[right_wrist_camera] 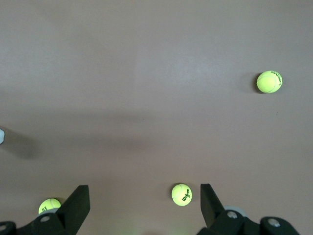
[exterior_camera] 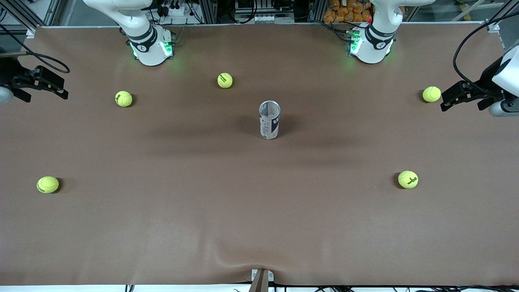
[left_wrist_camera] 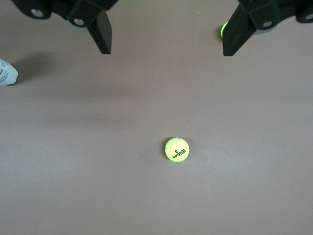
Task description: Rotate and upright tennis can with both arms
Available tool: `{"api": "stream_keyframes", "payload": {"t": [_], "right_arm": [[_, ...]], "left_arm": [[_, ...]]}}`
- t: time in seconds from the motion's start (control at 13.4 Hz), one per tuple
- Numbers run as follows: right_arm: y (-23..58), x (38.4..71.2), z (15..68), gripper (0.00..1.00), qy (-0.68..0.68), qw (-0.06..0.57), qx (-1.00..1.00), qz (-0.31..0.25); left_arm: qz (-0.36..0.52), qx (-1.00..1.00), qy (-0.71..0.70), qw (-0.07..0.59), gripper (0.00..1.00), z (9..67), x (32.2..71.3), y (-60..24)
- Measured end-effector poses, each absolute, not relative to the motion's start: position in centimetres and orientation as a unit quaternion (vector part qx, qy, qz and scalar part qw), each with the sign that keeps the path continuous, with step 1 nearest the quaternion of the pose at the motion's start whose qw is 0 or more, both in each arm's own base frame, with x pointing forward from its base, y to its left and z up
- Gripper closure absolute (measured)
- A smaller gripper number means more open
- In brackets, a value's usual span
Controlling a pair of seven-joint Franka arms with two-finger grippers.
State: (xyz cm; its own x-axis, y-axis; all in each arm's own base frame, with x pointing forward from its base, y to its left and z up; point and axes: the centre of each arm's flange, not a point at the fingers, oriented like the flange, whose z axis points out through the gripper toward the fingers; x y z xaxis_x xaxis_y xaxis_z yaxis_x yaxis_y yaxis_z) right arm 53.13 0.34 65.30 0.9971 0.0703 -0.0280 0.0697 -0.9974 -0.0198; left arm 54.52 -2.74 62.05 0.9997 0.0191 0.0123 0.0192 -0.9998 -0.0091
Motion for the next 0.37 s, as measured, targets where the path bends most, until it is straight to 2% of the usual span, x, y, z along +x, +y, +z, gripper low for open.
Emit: {"api": "stream_keyframes", "payload": {"t": [0.37], "right_arm": [[0.3, 53.12, 64.78, 0.0, -0.035, 0.01, -0.999, 0.02]], "left_arm": [[-0.006, -1.0, -0.011, 0.005, 0.0, 62.05, 54.52, -2.56]]}}
